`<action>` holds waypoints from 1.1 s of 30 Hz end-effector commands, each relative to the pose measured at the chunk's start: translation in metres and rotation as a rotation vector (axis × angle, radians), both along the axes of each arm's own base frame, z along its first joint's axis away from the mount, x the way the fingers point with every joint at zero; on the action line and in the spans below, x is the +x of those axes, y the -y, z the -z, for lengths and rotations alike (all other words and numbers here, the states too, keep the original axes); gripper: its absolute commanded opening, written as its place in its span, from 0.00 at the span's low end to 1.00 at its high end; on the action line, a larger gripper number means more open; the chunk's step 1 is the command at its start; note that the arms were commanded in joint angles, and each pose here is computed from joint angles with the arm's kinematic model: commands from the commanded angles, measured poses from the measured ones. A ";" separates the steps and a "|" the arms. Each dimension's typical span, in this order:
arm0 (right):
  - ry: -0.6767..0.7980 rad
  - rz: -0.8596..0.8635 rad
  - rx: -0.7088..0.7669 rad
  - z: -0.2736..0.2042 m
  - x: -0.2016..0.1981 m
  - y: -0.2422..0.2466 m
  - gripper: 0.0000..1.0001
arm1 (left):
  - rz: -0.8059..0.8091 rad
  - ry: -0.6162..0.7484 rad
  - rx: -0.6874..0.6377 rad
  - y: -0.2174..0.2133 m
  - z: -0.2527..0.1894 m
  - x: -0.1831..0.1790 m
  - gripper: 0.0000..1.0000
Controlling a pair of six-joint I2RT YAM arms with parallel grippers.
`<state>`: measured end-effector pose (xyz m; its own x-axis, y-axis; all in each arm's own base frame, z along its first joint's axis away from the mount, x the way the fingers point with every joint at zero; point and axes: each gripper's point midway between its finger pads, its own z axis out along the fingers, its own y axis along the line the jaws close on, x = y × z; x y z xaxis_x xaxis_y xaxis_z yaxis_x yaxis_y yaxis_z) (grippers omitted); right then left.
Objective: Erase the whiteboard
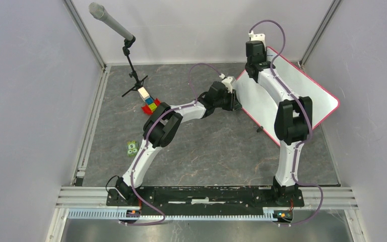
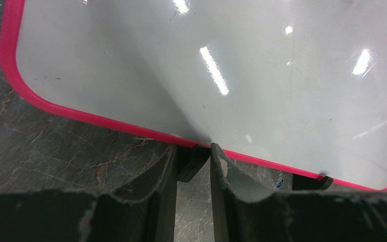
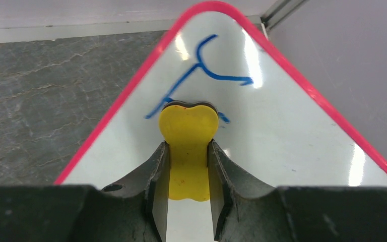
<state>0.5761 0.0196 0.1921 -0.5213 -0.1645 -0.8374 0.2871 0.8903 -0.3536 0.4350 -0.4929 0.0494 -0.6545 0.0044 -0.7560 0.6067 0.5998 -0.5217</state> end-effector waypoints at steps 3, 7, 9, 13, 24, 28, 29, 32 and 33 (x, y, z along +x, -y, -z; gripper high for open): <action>0.096 0.121 0.031 -0.051 -0.026 0.047 0.35 | 0.018 -0.015 -0.003 0.014 0.004 -0.008 0.25; 0.078 0.130 0.020 -0.050 -0.027 0.053 0.35 | 0.022 -0.014 -0.002 0.015 0.004 -0.009 0.25; 0.075 0.132 0.019 -0.050 -0.025 0.054 0.35 | 0.020 -0.014 0.000 0.014 0.005 -0.009 0.24; 0.072 0.058 0.051 -0.045 -0.007 0.038 0.35 | 0.022 -0.014 0.001 0.015 0.005 -0.009 0.24; -0.001 -0.076 0.063 -0.017 0.023 -0.017 0.34 | 0.022 -0.013 0.003 0.016 0.005 -0.009 0.24; 0.002 -0.053 0.034 -0.026 0.022 -0.010 0.34 | 0.021 -0.013 0.006 0.015 0.006 -0.009 0.24; 0.005 -0.048 0.017 -0.031 0.021 -0.007 0.34 | 0.020 -0.013 0.005 0.015 0.005 -0.008 0.24; 0.037 0.021 -0.006 -0.050 0.014 0.014 0.34 | 0.021 -0.013 0.007 0.015 0.006 -0.009 0.24; 0.050 0.039 0.002 -0.057 0.012 0.023 0.34 | 0.020 -0.014 0.006 0.015 0.006 -0.009 0.24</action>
<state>0.5930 0.0309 0.1965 -0.5492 -0.1736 -0.8175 0.2271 0.9104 -0.3459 0.4343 -0.4937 0.0492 -0.6603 0.0108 -0.7510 0.6002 0.6085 -0.5190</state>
